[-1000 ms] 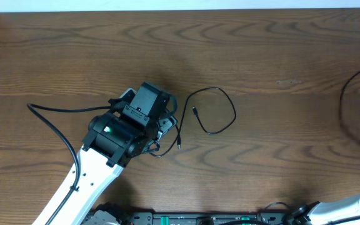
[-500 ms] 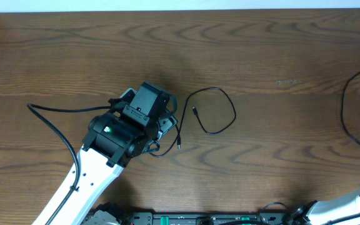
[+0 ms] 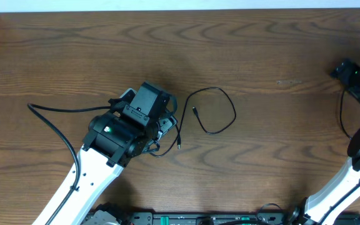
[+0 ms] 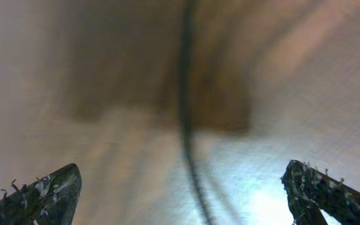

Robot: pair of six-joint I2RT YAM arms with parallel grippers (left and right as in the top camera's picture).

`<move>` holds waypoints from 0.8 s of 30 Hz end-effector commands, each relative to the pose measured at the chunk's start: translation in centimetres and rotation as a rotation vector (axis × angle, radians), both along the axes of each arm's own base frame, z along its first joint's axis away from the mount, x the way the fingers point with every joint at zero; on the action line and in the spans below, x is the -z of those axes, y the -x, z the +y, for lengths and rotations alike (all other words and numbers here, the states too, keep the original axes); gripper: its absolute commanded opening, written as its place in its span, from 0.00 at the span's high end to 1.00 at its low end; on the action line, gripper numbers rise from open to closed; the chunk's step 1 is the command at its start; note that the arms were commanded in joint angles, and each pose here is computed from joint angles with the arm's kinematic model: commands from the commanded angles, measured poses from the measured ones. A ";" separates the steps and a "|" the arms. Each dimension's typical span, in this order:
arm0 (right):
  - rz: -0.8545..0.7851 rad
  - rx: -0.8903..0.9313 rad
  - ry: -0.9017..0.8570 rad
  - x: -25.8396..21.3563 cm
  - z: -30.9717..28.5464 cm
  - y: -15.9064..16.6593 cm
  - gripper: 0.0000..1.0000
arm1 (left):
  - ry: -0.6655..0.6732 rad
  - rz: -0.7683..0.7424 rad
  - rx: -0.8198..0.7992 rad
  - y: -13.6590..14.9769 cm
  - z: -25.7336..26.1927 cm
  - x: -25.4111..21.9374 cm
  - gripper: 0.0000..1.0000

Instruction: Untangle cables

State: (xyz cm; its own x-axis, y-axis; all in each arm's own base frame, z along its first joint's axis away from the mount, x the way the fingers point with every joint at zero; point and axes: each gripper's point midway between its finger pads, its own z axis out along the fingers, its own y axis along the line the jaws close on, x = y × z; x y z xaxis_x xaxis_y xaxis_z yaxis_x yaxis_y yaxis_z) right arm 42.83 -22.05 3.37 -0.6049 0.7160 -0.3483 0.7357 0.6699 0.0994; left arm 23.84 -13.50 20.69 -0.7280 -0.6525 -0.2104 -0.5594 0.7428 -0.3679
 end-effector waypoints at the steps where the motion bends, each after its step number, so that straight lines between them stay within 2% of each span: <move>1: 0.061 -0.065 0.060 1.1 -1.0 0.5 0.05 | -0.013 -0.012 0.003 -0.4 0.1 -0.1 0.28; 2: 0.066 -0.084 0.043 1.6 -0.6 0.5 0.10 | -0.011 -0.015 0.003 -0.4 0.1 -0.1 0.28; 5: 0.093 -0.084 0.030 2.5 -0.4 0.9 0.36 | -0.011 -0.015 0.004 -0.4 0.1 -0.1 0.28; 7: 0.098 -0.085 0.027 2.7 -0.4 1.0 0.38 | -0.011 -0.015 0.004 -0.4 0.1 -0.1 0.28; 8: 0.099 -0.085 0.027 2.8 -0.4 1.0 0.42 | -0.011 -0.015 0.004 -0.4 0.1 -0.1 0.28; 9: 0.101 -0.083 0.030 2.8 -0.5 1.1 0.55 | -0.011 -0.015 0.004 -0.4 0.1 -0.1 0.28; 13: 0.101 -0.077 0.034 2.8 -0.8 1.2 0.69 | -0.011 -0.015 0.004 -0.4 0.1 -0.1 0.28; 15: 0.097 -0.076 0.036 2.7 -0.8 1.0 0.93 | -0.011 -0.015 0.004 -0.4 0.1 -0.1 0.28; 16: 0.091 -0.076 0.039 2.4 -0.9 0.9 0.99 | -0.011 -0.015 0.004 -0.4 0.1 -0.1 0.28; 21: -0.016 -0.077 0.083 -3.3 -1.7 -1.2 0.99 | -0.011 -0.015 0.004 -0.4 0.1 -0.1 0.28; 23: -0.084 -0.071 0.130 -7.1 -2.3 -2.1 0.99 | -0.011 -0.015 0.004 -0.4 0.1 -0.1 0.28; 24: -0.154 -0.068 0.168 -10.5 -2.6 -2.7 0.99 | -0.011 -0.015 0.004 -0.4 0.1 -0.1 0.28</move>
